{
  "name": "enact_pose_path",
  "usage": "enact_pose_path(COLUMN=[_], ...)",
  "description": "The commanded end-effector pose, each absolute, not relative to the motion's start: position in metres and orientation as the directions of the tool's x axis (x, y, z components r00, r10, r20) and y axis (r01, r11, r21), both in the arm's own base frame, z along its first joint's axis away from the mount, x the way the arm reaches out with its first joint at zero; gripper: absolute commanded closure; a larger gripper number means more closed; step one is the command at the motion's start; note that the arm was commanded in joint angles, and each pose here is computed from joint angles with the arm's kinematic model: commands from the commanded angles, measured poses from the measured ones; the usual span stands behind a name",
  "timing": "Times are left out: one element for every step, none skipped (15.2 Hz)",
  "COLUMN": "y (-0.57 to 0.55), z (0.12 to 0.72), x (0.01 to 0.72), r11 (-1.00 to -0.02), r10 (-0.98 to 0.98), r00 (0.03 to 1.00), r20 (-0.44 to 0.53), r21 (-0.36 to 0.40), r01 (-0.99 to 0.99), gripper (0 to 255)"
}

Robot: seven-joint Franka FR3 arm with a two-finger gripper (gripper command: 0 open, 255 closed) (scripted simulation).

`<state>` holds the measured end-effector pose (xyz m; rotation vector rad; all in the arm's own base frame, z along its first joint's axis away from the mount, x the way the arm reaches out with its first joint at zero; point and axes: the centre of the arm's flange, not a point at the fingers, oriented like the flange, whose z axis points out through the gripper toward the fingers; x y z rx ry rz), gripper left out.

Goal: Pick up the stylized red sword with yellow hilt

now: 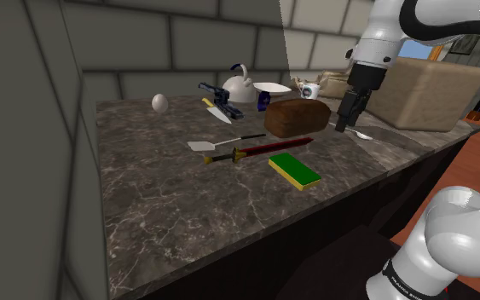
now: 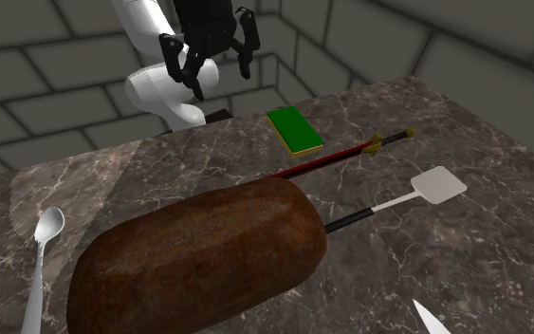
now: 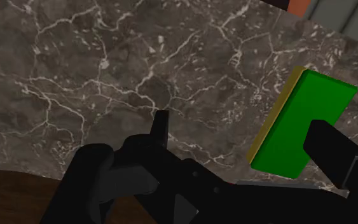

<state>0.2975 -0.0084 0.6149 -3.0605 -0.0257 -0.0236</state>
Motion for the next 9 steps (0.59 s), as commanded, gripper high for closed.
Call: enact_pose_path(y=[-0.008,-0.002,0.006,0.013,0.021,0.029,0.037,0.046,0.055], z=[0.615,0.612,0.609,0.606,0.604,0.601,0.598,0.594,0.591], x=[0.297,0.309,0.321,0.333,0.344,0.355,0.366,0.376,0.387], r11=[-0.997,-0.996,-0.994,-0.992,-0.988,-0.984,-0.979,-0.972,-0.965], r10=[0.016,0.047,0.078,0.109,0.139,0.170,0.200,0.230,0.260], r00=[1.000,0.999,0.997,0.994,0.990,0.985,0.980,0.973,0.966], r20=[0.016,0.015,0.013,0.011,0.009,0.007,0.005,0.002,0.000], r21=[-0.081,-0.075,-0.070,-0.064,-0.059,-0.054,-0.048,-0.043,-0.038], r01=[0.017,0.048,0.079,0.109,0.140,0.170,0.200,0.230,0.260], gripper=[0,0,0,0,0,0,0,0,0])
